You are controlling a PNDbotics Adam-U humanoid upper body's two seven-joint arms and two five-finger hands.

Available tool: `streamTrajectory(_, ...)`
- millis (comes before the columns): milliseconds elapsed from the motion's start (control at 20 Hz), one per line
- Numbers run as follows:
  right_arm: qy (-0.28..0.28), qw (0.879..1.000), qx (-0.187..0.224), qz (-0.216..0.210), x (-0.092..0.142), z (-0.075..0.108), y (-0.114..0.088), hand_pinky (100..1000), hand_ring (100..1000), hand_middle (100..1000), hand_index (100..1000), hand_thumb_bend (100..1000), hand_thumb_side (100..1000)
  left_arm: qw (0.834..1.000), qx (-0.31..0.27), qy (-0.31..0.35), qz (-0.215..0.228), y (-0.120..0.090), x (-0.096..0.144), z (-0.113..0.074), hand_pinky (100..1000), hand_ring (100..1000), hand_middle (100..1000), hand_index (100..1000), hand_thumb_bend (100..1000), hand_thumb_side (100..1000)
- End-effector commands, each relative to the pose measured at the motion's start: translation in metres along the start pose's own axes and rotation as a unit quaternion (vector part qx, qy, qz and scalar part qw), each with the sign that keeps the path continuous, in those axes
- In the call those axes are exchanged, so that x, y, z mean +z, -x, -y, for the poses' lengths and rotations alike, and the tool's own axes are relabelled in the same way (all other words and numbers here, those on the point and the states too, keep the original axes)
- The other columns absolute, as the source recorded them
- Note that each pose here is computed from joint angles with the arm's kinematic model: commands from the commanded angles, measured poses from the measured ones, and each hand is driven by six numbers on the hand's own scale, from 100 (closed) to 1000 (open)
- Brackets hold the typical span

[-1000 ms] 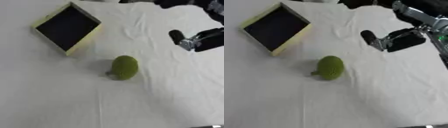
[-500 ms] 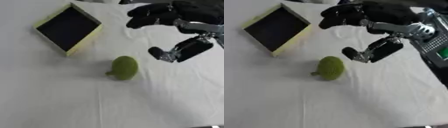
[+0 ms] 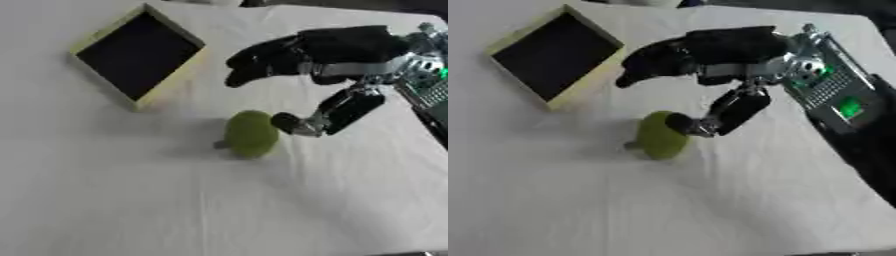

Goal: Pick up objects on the table and place them in the box.

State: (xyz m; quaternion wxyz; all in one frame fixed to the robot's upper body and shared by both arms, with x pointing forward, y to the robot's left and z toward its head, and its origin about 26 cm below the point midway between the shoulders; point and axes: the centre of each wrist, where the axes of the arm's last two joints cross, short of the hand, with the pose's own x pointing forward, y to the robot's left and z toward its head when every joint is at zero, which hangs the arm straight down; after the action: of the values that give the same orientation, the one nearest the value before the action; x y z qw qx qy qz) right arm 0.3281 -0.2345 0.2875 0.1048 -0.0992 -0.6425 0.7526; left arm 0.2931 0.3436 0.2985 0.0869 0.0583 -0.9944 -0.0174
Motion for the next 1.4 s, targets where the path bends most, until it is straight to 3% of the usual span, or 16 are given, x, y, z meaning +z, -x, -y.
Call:
streamTrajectory(50, -0.028, 1.000, -0.006, -0.008, 0.000, 0.003, 0.003, 911, 1000, 876, 1000, 100, 100, 1.000, -0.003, 0.013, 0.017, -0.006, -0.009, 0.000, 590, 705, 599, 693, 100, 507)
streamTrajectory(300, -0.039, 0.998, -0.043, -0.012, -0.003, 0.004, 0.004, 919, 1000, 878, 1000, 100, 100, 1.000, -0.002, 0.014, 0.017, -0.007, -0.010, 0.000, 590, 705, 599, 693, 100, 506)
streamTrajectory(450, -0.037, 0.998, -0.050, -0.006, -0.003, 0.005, 0.003, 925, 1000, 884, 1000, 100, 348, 1.000, -0.002, 0.014, 0.017, -0.007, -0.010, 0.000, 590, 705, 599, 693, 100, 507)
streamTrajectory(550, -0.036, 0.998, -0.049, -0.002, -0.003, 0.006, 0.002, 928, 1000, 886, 1000, 100, 402, 1.000, -0.003, 0.015, 0.016, -0.007, -0.009, 0.000, 590, 705, 600, 693, 100, 507)
streamTrajectory(700, -0.041, 0.998, -0.047, -0.002, -0.002, 0.005, 0.002, 930, 1000, 887, 1000, 100, 356, 1.000, -0.003, 0.016, 0.016, -0.007, -0.010, 0.000, 590, 705, 600, 693, 100, 507)
streamTrajectory(1050, -0.046, 0.998, -0.047, -0.004, -0.003, 0.004, 0.003, 930, 1000, 887, 1000, 100, 356, 1.000, -0.003, 0.016, 0.016, -0.007, -0.010, 0.000, 590, 705, 600, 693, 100, 507)
streamTrajectory(1100, -0.048, 0.998, -0.048, -0.005, -0.002, 0.003, 0.004, 927, 1000, 883, 1000, 266, 120, 1.000, -0.003, 0.016, 0.016, -0.007, -0.010, 0.000, 589, 705, 600, 693, 100, 509)
streamTrajectory(1150, -0.059, 0.996, -0.058, -0.014, -0.001, -0.003, 0.007, 926, 1000, 880, 1000, 266, 120, 1.000, -0.003, 0.016, 0.016, -0.007, -0.010, 0.000, 589, 705, 600, 693, 100, 509)
streamTrajectory(1200, -0.071, 0.995, -0.066, -0.025, 0.000, -0.006, 0.010, 926, 1000, 883, 1000, 313, 179, 1.000, -0.003, 0.016, 0.016, -0.007, -0.010, 0.000, 589, 705, 600, 693, 100, 509)
streamTrajectory(1350, -0.098, 0.991, -0.074, -0.046, -0.002, -0.014, 0.015, 927, 1000, 882, 1000, 314, 160, 1.000, -0.002, 0.017, 0.015, -0.007, -0.010, 0.000, 589, 705, 600, 693, 100, 511)
streamTrajectory(1400, -0.105, 0.990, -0.074, -0.050, -0.004, -0.016, 0.016, 928, 1000, 880, 1000, 351, 101, 1.000, -0.002, 0.017, 0.015, -0.007, -0.010, 0.000, 589, 705, 600, 693, 100, 512)
